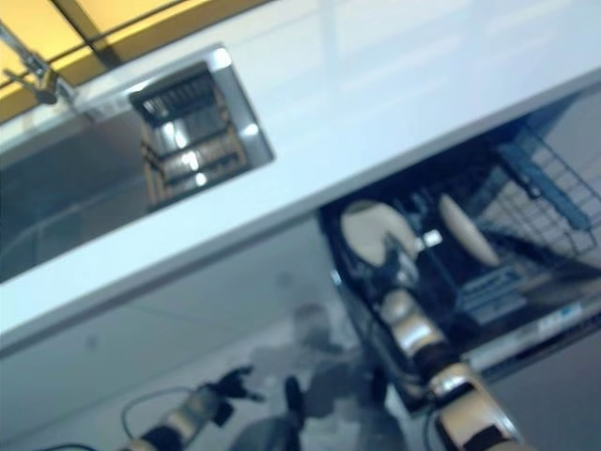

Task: Take plates into dishwasher

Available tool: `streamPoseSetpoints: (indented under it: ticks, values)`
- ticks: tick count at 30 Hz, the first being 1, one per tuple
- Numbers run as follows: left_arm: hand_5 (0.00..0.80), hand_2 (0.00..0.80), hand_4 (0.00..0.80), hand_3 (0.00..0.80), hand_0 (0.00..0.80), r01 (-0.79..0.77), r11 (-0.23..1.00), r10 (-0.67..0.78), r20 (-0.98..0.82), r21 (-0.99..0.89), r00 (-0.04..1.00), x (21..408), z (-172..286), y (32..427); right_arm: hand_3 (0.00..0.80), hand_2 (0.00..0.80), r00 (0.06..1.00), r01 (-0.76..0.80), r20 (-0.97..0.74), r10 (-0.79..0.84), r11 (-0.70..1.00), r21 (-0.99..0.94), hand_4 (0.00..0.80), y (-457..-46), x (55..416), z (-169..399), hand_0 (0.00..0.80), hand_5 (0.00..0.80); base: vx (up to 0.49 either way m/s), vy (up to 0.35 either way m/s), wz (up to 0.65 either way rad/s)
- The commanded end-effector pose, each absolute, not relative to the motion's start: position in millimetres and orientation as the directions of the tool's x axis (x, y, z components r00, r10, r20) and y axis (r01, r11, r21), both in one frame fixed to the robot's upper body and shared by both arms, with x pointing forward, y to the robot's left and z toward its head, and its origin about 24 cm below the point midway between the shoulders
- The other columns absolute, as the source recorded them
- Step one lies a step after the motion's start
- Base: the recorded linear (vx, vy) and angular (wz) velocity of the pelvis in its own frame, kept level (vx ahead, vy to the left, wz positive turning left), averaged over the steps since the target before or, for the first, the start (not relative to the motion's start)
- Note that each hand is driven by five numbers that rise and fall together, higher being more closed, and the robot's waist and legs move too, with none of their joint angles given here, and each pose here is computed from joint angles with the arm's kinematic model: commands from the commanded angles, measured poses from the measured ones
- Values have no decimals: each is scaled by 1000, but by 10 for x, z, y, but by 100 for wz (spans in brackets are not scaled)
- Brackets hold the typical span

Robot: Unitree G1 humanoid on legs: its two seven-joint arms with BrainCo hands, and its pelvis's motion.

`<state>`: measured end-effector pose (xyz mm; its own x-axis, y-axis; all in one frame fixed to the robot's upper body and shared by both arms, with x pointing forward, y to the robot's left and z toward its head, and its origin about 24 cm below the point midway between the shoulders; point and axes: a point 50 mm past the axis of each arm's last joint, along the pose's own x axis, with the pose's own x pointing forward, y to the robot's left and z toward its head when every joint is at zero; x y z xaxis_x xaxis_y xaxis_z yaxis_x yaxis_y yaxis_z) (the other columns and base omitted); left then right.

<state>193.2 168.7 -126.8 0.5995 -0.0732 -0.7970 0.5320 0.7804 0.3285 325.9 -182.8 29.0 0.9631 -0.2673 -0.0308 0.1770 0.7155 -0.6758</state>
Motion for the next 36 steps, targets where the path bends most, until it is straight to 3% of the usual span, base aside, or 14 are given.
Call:
streamPoseSetpoints:
  ticks: [1,20,36]
  values:
    - [0,0,0,0,0,516,781,-67,-774,352,629,2061,-1211,1658,0,0,970,242,163,-182,802,-546,0,-1408,3285,577,0,0,0,-1,-5]
    - [0,0,0,0,0,483,798,-44,-766,359,641,2036,-1221,1706,0,0,863,419,467,-195,793,-443,0,-1428,3204,967,0,0,-7,-6,-3]
    - [0,0,0,0,0,463,797,-5,-761,389,648,2040,-1190,1861,0,0,765,538,599,-238,746,-391,0,-1858,2943,1165,0,0,0,-1,0]
